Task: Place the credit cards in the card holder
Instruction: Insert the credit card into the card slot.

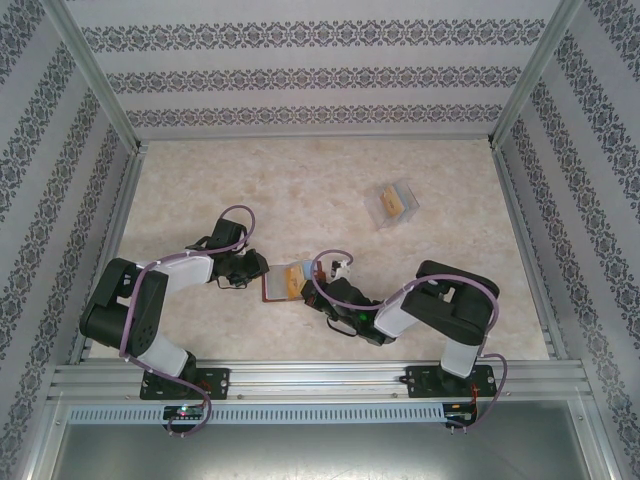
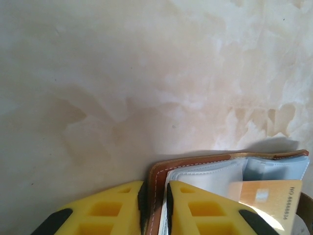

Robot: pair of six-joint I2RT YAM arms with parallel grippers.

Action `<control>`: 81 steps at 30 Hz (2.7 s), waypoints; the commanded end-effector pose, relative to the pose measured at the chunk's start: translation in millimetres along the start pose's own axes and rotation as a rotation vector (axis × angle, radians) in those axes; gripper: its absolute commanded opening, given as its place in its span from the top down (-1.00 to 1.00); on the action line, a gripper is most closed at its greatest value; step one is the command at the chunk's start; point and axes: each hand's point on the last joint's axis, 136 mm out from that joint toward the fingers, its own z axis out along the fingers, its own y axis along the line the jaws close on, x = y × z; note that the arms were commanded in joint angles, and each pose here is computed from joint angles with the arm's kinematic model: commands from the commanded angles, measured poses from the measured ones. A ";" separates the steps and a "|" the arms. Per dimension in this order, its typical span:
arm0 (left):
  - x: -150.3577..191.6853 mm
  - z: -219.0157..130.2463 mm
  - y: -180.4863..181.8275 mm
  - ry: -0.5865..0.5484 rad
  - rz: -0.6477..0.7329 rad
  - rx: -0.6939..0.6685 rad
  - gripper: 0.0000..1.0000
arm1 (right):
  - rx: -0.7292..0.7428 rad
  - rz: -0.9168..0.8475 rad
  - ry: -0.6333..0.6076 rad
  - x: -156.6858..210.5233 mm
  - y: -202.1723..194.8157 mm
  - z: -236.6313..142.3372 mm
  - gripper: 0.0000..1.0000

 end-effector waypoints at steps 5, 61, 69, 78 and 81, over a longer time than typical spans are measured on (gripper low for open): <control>43.1 6.4 38.4 0.131 -0.056 -0.146 0.56 | -0.039 0.049 0.019 4.1 6.0 13.3 1.00; 51.1 16.0 41.4 0.167 -0.070 -0.125 0.53 | 0.359 -0.292 0.268 -2.6 9.4 11.8 0.09; 50.5 17.0 40.8 0.169 -0.070 -0.125 0.53 | 0.322 -0.296 0.302 5.0 14.8 18.4 0.15; 51.7 17.3 42.9 0.176 -0.071 -0.136 0.53 | 0.308 -0.304 0.331 9.2 18.0 26.3 0.21; 50.0 17.1 43.0 0.168 -0.074 -0.138 0.52 | 0.294 -0.315 0.344 11.9 22.1 28.7 0.21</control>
